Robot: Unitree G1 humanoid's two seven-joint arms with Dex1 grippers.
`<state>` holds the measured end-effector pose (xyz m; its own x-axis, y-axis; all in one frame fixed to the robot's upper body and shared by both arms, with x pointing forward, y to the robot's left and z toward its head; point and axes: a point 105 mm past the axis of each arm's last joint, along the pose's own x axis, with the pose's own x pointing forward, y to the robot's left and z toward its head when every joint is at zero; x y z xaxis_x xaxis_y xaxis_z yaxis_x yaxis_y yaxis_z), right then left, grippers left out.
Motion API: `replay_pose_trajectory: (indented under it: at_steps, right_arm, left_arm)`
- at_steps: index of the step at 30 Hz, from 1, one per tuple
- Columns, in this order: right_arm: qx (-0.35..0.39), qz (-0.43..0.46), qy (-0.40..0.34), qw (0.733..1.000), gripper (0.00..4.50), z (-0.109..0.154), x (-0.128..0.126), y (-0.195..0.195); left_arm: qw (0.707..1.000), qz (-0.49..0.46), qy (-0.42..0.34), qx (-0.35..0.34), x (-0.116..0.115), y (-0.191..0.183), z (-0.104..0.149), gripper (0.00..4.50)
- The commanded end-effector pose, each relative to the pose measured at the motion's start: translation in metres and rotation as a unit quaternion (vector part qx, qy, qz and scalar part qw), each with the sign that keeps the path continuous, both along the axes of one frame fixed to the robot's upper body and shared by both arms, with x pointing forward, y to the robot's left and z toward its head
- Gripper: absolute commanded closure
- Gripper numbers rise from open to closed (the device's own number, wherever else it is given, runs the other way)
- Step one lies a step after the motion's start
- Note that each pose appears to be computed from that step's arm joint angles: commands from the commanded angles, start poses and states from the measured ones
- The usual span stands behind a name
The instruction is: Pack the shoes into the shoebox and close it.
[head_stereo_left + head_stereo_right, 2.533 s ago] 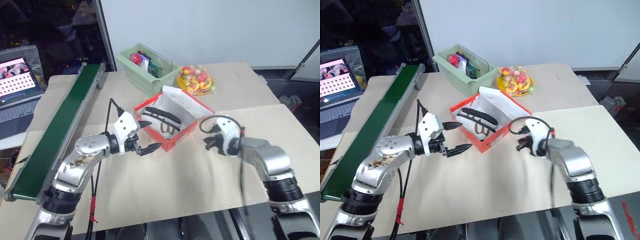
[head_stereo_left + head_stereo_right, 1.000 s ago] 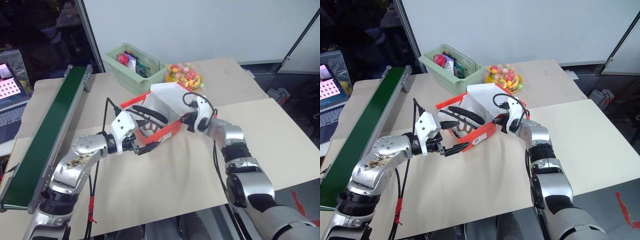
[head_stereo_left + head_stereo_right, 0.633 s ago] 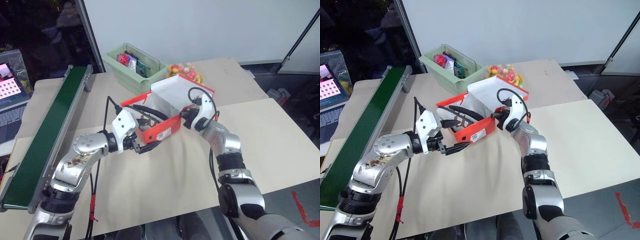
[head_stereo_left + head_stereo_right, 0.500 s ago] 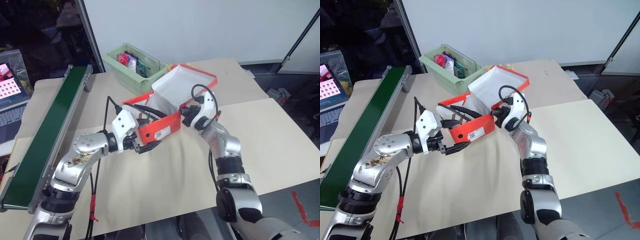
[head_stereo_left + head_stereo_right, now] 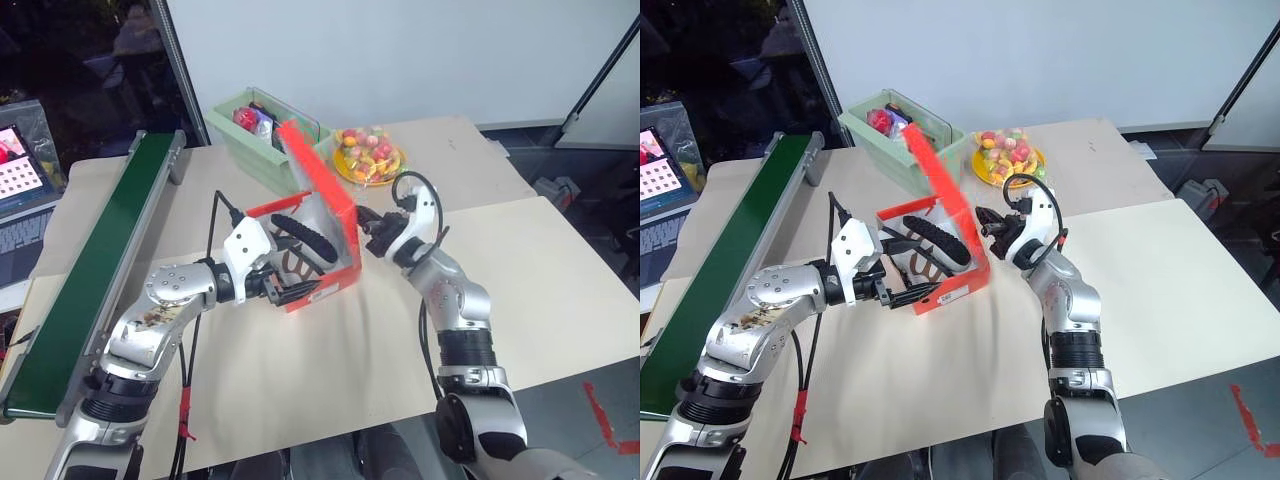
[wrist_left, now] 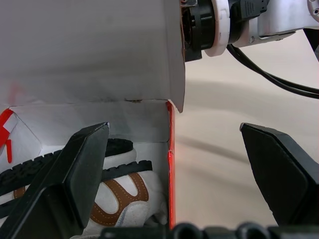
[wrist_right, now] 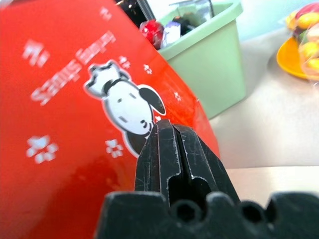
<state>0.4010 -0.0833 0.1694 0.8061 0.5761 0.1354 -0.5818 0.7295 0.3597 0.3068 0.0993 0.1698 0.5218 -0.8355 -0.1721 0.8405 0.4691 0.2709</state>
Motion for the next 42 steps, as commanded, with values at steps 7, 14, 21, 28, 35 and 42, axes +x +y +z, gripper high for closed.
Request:
replay_pose_trajectory:
  at_steps: [7,14,21,28,35,42]
  right_arm:
    - [-0.055,0.04,-0.04,0.997,4.49,0.022,-0.009,0.018]
    - [-0.079,0.085,-0.068,0.991,4.49,0.043,-0.016,0.039]
    - [-0.092,0.123,-0.065,0.986,4.49,0.046,-0.017,0.06]
    - [-0.183,0.201,0.106,0.956,4.49,-0.044,-0.036,0.103]
    - [-0.216,0.227,0.117,0.942,4.49,-0.061,-0.037,0.11]
    - [-0.218,0.24,0.107,0.94,4.49,-0.051,-0.03,0.127]
  left_arm:
    - [0.999,0.035,-0.032,0.01,-0.005,0.027,0.027,0.0]
    - [0.993,0.103,-0.023,0.048,-0.016,0.077,0.036,0.0]
    - [0.992,0.116,-0.025,0.05,-0.019,0.081,0.035,0.0]
    - [0.993,0.107,-0.03,0.038,-0.017,0.07,0.036,0.0]
    - [0.993,0.106,-0.029,0.038,-0.018,0.07,0.036,0.0]
    - [0.993,0.106,-0.025,0.037,-0.019,0.068,0.033,0.0]
